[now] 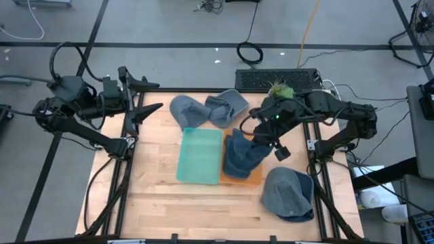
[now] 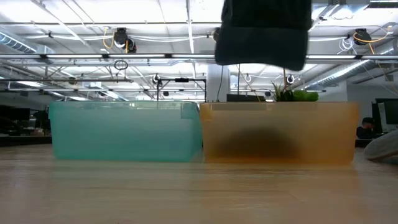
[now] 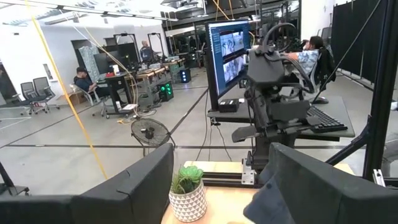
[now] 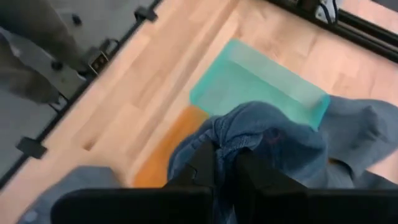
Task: Pick & Place hat
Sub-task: Put the left blue cap into the orange bin, then put the bottom gray cap into the blue bin
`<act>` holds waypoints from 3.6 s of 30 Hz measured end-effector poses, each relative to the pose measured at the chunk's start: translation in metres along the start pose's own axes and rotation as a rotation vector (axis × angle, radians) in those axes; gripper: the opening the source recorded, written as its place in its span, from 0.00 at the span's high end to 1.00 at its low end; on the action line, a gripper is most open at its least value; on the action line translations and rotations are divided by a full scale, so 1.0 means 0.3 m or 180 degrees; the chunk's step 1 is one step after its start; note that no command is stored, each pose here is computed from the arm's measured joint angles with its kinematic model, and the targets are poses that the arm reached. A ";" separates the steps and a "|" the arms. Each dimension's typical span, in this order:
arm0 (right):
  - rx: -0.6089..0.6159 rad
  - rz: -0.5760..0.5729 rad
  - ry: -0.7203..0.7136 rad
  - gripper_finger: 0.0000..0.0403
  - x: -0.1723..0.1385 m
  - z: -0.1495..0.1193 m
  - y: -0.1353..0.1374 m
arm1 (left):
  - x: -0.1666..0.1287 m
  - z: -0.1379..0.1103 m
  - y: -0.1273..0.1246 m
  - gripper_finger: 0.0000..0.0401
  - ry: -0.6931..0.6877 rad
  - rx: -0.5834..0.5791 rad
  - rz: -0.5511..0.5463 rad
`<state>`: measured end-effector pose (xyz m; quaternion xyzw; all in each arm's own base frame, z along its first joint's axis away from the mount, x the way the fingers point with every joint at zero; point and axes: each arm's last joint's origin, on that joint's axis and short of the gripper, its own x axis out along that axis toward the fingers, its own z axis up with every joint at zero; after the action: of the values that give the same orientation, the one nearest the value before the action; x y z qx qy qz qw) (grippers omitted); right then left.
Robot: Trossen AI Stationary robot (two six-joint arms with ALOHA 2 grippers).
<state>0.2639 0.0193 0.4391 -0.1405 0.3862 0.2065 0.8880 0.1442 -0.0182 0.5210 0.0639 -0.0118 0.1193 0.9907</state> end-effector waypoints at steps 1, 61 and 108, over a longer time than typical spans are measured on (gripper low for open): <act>-0.0026 -0.0005 0.0035 0.97 0.006 0.001 0.004 | 0.000 0.000 0.000 0.33 0.0000 0.0001 0.0000; 0.0697 -0.0537 0.0816 0.97 0.520 -0.480 -0.138 | 0.000 0.000 -0.001 0.33 -0.0004 0.0023 -0.0020; 0.0735 -0.1320 0.0333 0.42 0.449 -0.549 -0.117 | 0.000 0.008 0.001 0.33 -0.0078 0.0029 -0.0001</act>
<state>0.2602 -0.0441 0.2329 -0.1248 0.4156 -0.0333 0.9003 0.1443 -0.0184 0.5235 0.0699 -0.0233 0.1184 0.9902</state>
